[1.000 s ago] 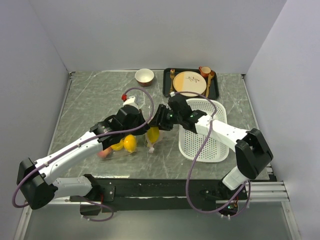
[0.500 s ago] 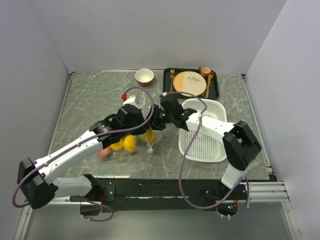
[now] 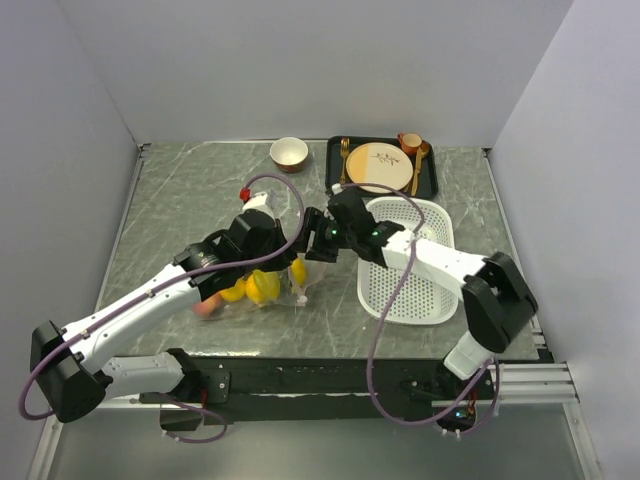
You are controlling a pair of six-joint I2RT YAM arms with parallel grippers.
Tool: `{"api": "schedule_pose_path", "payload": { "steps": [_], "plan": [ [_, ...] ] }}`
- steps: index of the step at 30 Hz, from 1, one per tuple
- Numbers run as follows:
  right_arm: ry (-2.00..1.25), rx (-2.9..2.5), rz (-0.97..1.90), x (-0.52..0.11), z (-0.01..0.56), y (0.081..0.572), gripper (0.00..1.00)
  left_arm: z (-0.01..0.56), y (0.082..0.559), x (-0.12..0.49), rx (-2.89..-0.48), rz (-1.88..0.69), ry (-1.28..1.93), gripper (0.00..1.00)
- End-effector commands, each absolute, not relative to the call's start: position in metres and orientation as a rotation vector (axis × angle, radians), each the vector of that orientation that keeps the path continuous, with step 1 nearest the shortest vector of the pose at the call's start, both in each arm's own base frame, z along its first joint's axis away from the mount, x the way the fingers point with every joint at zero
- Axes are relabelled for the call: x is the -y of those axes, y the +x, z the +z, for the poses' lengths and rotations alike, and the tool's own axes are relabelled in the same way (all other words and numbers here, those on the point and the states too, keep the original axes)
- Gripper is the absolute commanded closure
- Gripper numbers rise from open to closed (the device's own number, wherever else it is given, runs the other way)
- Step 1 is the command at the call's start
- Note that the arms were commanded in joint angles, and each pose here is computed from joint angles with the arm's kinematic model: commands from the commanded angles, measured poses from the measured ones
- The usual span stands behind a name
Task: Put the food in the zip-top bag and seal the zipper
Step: Place the fake fruit in the zipper food storage bag, then adjust the bin at the center of the board.
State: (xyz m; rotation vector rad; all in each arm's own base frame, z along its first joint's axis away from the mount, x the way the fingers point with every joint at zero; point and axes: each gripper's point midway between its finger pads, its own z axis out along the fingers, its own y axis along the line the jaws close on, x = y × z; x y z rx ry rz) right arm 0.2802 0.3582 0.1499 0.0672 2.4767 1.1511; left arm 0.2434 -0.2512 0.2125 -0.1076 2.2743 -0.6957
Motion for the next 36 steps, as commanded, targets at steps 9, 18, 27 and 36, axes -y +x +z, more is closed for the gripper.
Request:
{"api": "schedule_pose_path", "payload": {
  "steps": [9, 18, 27, 36],
  "plan": [
    [0.301, -2.341, 0.522, -0.217, 0.171, 0.28, 0.16, 0.231, 0.258, 0.257, -2.178, -0.747, -0.151, 0.99],
    [0.215, -2.456, 0.623, -0.216, 0.139, 0.272, 0.19, 0.23, 0.258, 0.259, -2.183, -0.747, -0.138, 0.99],
    [0.212, -2.504, 0.631, -0.223, 0.122, 0.268, 0.22, 0.223, 0.253, 0.259, -2.198, -0.766, -0.153, 0.99],
    [0.195, -2.444, 0.643, -0.221, 0.136, 0.269, 0.34, 0.224, 0.254, 0.259, -2.202, -0.757, -0.148, 0.99]
  ]
}}
